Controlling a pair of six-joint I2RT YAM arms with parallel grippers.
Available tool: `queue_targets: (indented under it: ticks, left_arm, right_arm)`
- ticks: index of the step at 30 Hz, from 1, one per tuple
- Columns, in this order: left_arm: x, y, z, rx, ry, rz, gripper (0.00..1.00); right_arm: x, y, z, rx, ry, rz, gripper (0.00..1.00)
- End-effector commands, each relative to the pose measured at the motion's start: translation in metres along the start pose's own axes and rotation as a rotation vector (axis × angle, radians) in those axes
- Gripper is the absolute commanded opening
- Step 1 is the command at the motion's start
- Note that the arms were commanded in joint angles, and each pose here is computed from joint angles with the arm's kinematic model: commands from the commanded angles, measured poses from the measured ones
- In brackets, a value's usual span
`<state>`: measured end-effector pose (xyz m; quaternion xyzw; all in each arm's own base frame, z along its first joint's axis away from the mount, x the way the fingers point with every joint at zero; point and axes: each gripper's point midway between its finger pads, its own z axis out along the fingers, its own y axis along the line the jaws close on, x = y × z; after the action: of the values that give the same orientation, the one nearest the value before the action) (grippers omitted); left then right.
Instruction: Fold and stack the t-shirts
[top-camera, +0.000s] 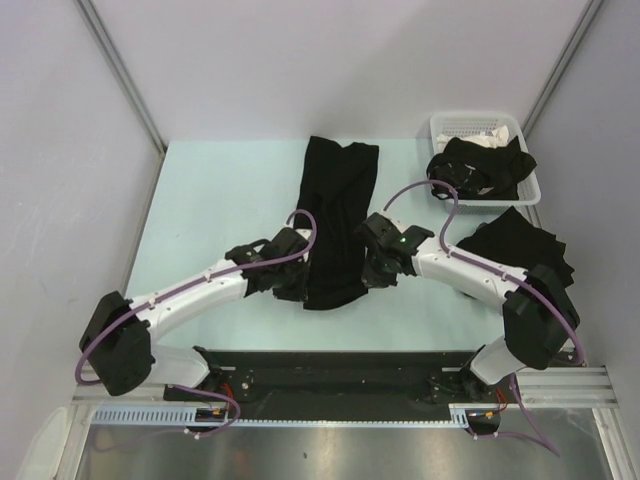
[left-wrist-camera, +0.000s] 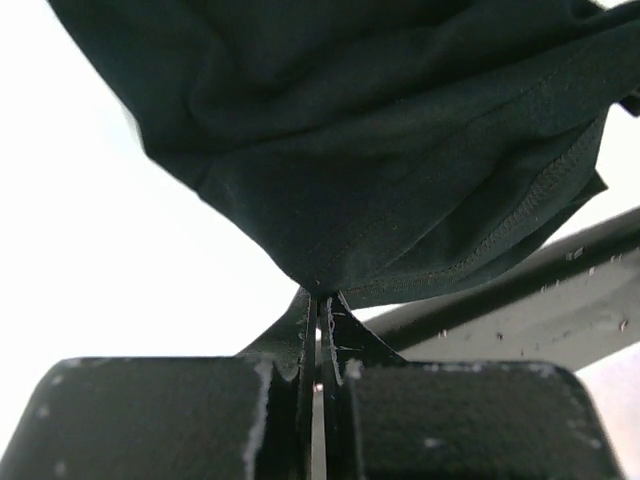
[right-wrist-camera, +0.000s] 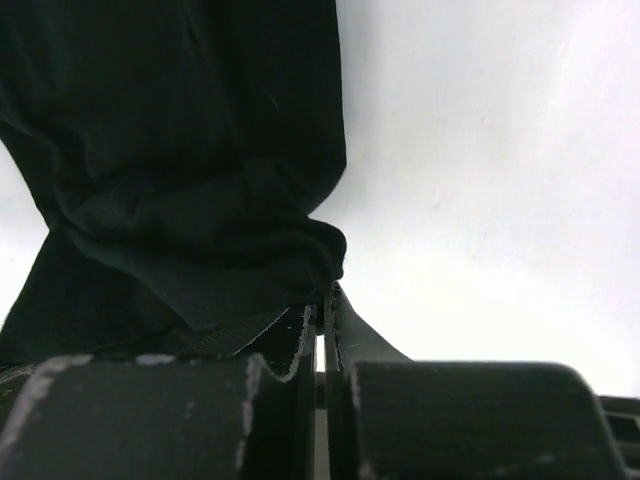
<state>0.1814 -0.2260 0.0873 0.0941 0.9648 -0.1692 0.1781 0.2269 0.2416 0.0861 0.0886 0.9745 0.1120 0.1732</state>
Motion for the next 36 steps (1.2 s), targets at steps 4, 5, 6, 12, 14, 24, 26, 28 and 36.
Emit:
queue_targets:
  ticks: [4, 5, 6, 12, 14, 24, 26, 28, 36]
  left_arm:
    - [-0.065, 0.015, -0.01, -0.076, -0.131, 0.018, 0.0]
    - [-0.073, 0.019, -0.009, -0.088, -0.137, 0.007, 0.0]
    - [-0.078, 0.021, -0.009, -0.093, -0.141, 0.011, 0.0]
    - [-0.108, 0.031, 0.002, -0.137, -0.165, -0.003, 0.0]
    - [-0.117, 0.034, 0.007, -0.148, -0.168, -0.011, 0.0]
    - [-0.178, 0.041, 0.022, -0.189, -0.221, -0.028, 0.0]
    - [-0.186, 0.047, 0.025, -0.197, -0.225, -0.036, 0.0]
    - [-0.196, 0.051, 0.029, -0.198, -0.225, -0.044, 0.0]
    - [-0.222, 0.07, 0.034, -0.229, -0.236, -0.054, 0.0]
  right_arm:
    - [-0.049, 0.005, -0.017, -0.059, -0.102, -0.028, 0.0]
    - [-0.055, 0.003, -0.015, -0.06, -0.102, -0.015, 0.0]
    - [-0.058, 0.004, -0.016, -0.069, -0.1, -0.013, 0.0]
    - [-0.09, 0.01, -0.003, -0.105, -0.127, -0.034, 0.0]
    - [-0.098, 0.012, 0.004, -0.108, -0.128, -0.057, 0.0]
    - [-0.157, 0.024, 0.029, -0.152, -0.171, -0.098, 0.0]
    - [-0.166, 0.025, 0.031, -0.163, -0.176, -0.096, 0.0]
    - [-0.169, 0.022, 0.039, -0.159, -0.163, -0.091, 0.0]
    - [-0.186, 0.026, 0.055, -0.174, -0.159, -0.099, 0.0]
